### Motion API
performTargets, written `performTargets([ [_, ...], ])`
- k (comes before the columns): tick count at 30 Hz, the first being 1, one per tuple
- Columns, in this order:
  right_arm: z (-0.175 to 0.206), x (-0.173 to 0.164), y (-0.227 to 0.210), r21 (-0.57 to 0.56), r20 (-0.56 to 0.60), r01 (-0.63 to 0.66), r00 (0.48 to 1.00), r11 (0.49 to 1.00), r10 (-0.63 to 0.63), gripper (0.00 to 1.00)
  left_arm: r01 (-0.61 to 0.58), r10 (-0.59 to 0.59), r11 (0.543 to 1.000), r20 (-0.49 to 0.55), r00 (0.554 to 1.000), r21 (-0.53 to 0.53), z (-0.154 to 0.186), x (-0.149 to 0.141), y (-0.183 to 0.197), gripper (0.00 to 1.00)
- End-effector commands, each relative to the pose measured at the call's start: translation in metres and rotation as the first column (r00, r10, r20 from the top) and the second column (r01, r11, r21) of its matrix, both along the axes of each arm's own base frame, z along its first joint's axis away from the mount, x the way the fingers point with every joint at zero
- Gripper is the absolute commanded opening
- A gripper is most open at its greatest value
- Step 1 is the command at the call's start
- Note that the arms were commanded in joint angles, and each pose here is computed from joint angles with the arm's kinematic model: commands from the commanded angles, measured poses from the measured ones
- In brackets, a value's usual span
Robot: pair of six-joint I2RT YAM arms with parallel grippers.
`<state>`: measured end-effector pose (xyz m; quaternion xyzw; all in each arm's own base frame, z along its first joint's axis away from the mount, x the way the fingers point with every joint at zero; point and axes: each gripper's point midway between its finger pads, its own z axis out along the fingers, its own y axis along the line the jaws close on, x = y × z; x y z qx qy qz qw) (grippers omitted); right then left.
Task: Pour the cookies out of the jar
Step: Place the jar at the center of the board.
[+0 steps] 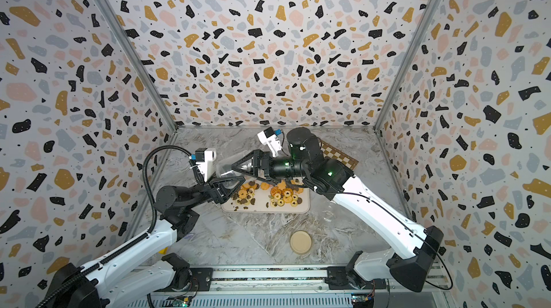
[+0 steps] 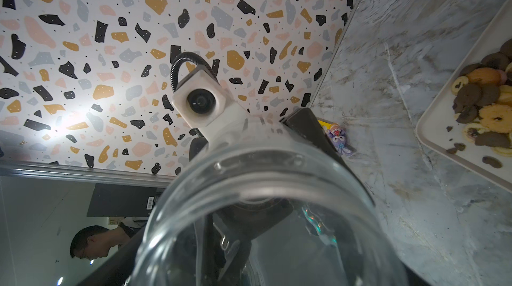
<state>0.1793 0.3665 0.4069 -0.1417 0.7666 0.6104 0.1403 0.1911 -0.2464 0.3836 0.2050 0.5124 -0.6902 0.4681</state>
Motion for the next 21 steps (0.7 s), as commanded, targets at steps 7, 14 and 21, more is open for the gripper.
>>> performTargets([
  [7,0.019,0.001,0.018,0.055,-0.007,-0.004,1.0,0.998,0.004,0.99,0.009,-0.017,0.999,0.18,0.983,0.046,0.009,-0.029,-0.009,0.0],
  [14,0.014,-0.011,0.028,0.035,-0.008,-0.031,0.999,0.999,0.031,0.88,0.003,-0.02,0.995,0.177,0.984,0.098,-0.003,-0.027,-0.014,0.0],
  [21,0.004,-0.013,0.029,0.022,-0.022,-0.032,0.999,0.999,0.032,0.53,-0.01,-0.015,0.988,0.159,0.987,0.156,-0.018,-0.023,-0.017,0.0],
])
